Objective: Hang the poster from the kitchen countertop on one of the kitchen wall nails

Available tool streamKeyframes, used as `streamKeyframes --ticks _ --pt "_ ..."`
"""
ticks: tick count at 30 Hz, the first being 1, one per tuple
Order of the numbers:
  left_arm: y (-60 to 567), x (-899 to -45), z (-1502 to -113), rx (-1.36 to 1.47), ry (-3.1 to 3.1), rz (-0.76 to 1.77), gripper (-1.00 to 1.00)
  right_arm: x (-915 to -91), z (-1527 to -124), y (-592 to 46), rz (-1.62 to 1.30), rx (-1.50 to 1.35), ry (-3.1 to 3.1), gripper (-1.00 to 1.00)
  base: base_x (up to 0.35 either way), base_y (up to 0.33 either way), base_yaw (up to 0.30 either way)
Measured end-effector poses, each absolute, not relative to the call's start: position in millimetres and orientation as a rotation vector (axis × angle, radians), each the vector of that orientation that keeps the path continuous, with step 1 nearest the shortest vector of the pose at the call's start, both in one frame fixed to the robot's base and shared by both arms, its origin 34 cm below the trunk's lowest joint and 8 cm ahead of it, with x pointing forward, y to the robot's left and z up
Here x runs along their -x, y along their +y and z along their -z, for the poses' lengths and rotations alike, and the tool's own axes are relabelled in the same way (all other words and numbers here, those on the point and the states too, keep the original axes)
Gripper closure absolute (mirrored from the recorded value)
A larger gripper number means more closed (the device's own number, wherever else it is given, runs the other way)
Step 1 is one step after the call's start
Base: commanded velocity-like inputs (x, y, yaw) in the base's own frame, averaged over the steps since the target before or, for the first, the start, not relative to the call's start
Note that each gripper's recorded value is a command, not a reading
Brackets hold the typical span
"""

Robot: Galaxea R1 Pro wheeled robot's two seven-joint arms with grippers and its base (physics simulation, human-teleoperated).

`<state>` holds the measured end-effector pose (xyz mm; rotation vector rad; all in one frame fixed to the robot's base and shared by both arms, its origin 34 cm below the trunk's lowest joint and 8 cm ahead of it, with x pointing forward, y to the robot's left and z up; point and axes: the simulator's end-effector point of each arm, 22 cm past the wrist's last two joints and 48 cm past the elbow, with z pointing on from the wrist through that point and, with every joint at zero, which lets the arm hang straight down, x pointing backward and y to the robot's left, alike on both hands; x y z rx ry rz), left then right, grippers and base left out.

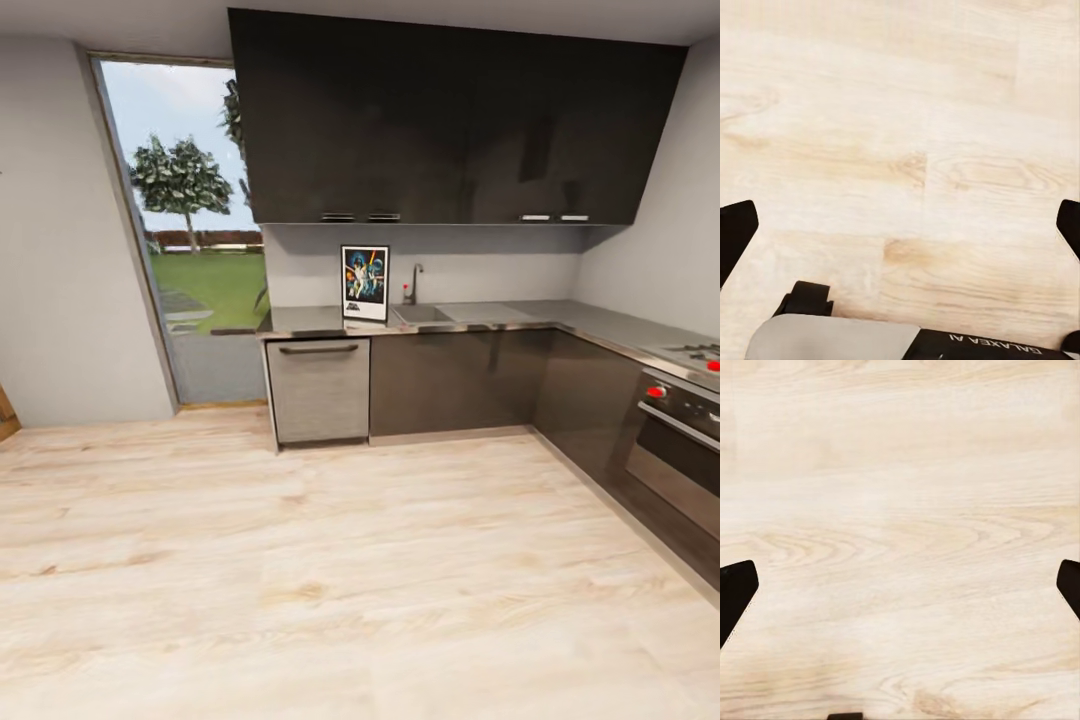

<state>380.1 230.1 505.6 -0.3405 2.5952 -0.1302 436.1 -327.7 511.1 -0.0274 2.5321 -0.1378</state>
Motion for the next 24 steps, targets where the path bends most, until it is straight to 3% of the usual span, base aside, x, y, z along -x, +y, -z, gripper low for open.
streamKeyframes --ticks 24 --pt "230.1 -380.2 -505.6 0.341 2.595 0.13 -1.0 -436.1 -511.1 -327.6 0.138 0.028 2.532 -1.0 0.327 0.0 0.0"
